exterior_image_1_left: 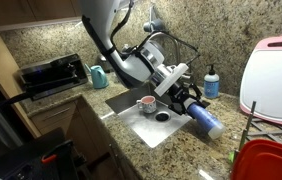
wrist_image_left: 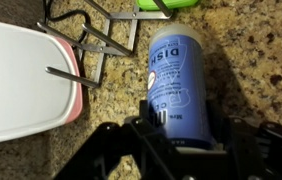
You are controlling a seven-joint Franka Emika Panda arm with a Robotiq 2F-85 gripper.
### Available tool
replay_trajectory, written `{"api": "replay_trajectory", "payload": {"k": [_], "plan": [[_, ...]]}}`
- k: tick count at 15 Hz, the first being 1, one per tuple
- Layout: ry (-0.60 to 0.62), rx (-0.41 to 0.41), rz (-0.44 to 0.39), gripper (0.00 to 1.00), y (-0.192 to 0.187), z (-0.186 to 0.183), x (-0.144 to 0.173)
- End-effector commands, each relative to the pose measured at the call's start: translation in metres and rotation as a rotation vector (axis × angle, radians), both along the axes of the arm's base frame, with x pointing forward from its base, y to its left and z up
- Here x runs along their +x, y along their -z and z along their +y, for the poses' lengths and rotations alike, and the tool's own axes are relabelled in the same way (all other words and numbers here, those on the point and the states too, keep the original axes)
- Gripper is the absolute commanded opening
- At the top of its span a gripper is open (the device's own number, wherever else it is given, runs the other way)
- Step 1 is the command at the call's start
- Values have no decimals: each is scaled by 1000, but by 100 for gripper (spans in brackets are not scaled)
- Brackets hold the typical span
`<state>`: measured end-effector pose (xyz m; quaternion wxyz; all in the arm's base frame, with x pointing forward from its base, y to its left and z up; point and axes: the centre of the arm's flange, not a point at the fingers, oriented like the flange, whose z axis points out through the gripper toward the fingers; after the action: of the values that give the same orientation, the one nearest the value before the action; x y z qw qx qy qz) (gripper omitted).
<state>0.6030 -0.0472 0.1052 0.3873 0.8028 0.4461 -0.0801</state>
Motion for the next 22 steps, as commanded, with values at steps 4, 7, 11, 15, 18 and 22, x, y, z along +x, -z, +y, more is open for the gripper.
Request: {"api": "replay_trajectory", "payload": {"k": [4,7,11,15,18,22], "plan": [[34,-61,7,58,0,-2,-2],[38,-66,5,58,0,0,-2],[39,-67,5,58,0,-1,-2],[39,-68,5,33,0,-1,-2],[24,-80,10,33,6,11,-3],[-24,-88,22,33,14,39,-7]]}}
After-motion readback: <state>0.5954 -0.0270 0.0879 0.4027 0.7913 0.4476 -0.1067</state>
